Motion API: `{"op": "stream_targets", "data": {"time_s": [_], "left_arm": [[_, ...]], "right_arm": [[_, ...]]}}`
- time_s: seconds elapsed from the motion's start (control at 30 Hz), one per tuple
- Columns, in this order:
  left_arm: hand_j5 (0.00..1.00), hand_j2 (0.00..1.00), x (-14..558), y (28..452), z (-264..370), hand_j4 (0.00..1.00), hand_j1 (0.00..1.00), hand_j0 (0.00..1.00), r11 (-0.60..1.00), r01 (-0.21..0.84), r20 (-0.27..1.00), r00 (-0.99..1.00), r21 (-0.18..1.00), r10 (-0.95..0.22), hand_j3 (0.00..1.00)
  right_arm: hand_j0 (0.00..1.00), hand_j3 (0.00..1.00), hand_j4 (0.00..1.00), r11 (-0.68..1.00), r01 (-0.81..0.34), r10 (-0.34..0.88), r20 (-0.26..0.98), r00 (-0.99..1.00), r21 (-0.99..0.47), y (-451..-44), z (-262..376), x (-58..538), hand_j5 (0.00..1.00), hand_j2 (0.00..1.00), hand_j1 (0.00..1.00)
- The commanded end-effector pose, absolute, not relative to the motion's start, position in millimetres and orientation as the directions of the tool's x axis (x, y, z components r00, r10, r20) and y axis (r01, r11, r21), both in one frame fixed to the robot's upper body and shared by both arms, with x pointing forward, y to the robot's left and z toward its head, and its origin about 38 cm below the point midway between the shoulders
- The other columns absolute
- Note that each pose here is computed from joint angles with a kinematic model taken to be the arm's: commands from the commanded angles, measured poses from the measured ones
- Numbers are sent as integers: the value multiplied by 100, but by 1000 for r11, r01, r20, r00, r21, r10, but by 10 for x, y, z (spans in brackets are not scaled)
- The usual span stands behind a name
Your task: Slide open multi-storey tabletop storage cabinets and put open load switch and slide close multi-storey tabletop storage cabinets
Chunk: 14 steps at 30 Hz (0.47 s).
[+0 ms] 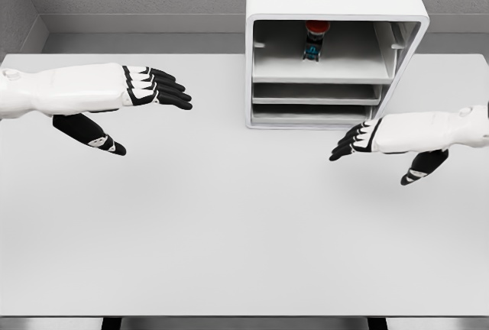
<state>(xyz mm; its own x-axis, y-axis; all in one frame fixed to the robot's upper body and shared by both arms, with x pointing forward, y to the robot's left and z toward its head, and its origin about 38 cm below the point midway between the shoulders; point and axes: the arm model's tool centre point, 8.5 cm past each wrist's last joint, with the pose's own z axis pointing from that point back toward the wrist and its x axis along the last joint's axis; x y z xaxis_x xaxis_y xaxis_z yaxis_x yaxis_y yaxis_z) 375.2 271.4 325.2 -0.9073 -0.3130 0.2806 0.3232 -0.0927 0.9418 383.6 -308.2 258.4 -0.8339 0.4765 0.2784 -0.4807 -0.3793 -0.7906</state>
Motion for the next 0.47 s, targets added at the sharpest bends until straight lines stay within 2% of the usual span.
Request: {"op": "stream_targets", "data": {"time_s": [0.0, 0.43], "left_arm": [[100, 100, 3754, 2714, 3259, 100, 100, 100, -86, 327, 287, -906, 941, -313, 100], [100, 100, 3754, 2714, 3259, 100, 100, 100, -86, 327, 287, -906, 941, -313, 100]], "right_arm": [[100, 100, 100, -375, -483, 476, 283, -833, -791, -3072, 2588, 3841, 100, 100, 100], [100, 100, 100, -376, -498, 492, 287, -822, -781, -3136, 2548, 3827, 100, 100, 100]]}}
